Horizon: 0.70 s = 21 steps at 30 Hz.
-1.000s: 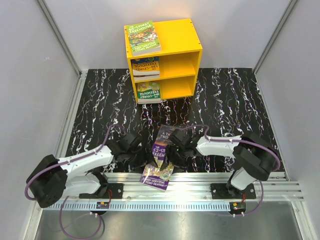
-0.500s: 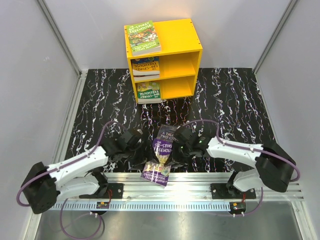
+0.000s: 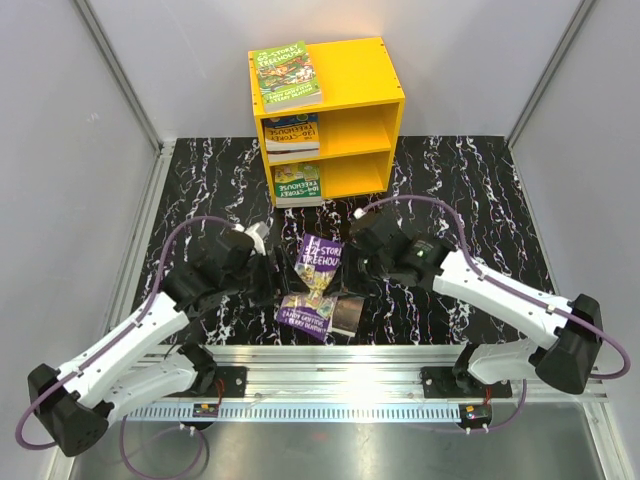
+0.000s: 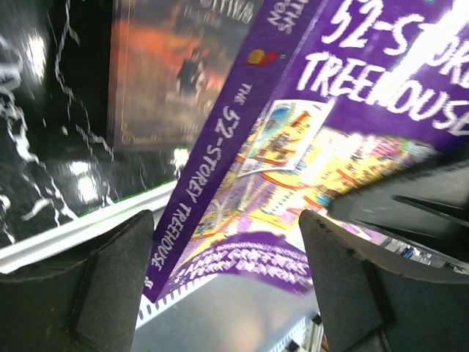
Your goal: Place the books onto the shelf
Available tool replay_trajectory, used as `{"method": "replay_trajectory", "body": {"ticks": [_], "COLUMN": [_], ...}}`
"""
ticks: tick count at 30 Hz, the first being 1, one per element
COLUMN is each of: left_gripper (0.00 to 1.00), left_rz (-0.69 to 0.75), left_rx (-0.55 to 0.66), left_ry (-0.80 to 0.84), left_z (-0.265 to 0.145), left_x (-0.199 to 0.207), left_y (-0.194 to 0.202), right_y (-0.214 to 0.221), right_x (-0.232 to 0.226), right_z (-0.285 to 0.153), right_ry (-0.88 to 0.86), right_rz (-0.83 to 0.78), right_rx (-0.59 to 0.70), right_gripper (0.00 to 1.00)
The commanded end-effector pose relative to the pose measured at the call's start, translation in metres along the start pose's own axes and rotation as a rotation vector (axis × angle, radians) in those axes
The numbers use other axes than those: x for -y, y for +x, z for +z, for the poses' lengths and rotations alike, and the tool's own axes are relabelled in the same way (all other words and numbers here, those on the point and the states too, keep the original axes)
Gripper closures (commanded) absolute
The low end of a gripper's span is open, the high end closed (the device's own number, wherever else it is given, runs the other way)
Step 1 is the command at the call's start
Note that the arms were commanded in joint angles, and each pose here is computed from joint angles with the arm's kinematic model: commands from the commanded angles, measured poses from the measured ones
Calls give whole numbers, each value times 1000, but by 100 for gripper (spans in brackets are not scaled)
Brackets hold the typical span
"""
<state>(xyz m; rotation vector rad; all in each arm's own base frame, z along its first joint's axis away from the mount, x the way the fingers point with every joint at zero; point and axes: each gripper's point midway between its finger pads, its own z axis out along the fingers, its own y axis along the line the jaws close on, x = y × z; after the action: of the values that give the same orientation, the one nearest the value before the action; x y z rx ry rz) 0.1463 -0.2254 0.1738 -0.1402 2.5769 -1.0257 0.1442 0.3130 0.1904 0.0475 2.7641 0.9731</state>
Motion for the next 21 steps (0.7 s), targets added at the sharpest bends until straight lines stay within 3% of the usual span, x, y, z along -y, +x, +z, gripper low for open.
{"method": "replay_trajectory", "body": {"ticks": [1,6,12,17,21], "left_gripper": [20,20,20,25,25], "left_rz": [94,73,101,162,177], "left_rx": [94,116,195,236,180], "left_ry": [186,122,174,422,635], "left_z": [-26,-26,-47,-78,-96], "left_x": [48,24,33,82,124], "left_y": [-27,-39,-65,-79,-79], "right_y": [-28,-46,-58,-67,-73], "right_x": [-52,-70,-64,-63,-76], "right_z": [-28,-57,-71,-79,-83], "right_ry": [-164,-244,-295,-372,-462], "right_rz": [-37,-20,8,30,35], "right_rx": [80,98,96,113,110], "right_gripper": [100,100,100,100,100]}}
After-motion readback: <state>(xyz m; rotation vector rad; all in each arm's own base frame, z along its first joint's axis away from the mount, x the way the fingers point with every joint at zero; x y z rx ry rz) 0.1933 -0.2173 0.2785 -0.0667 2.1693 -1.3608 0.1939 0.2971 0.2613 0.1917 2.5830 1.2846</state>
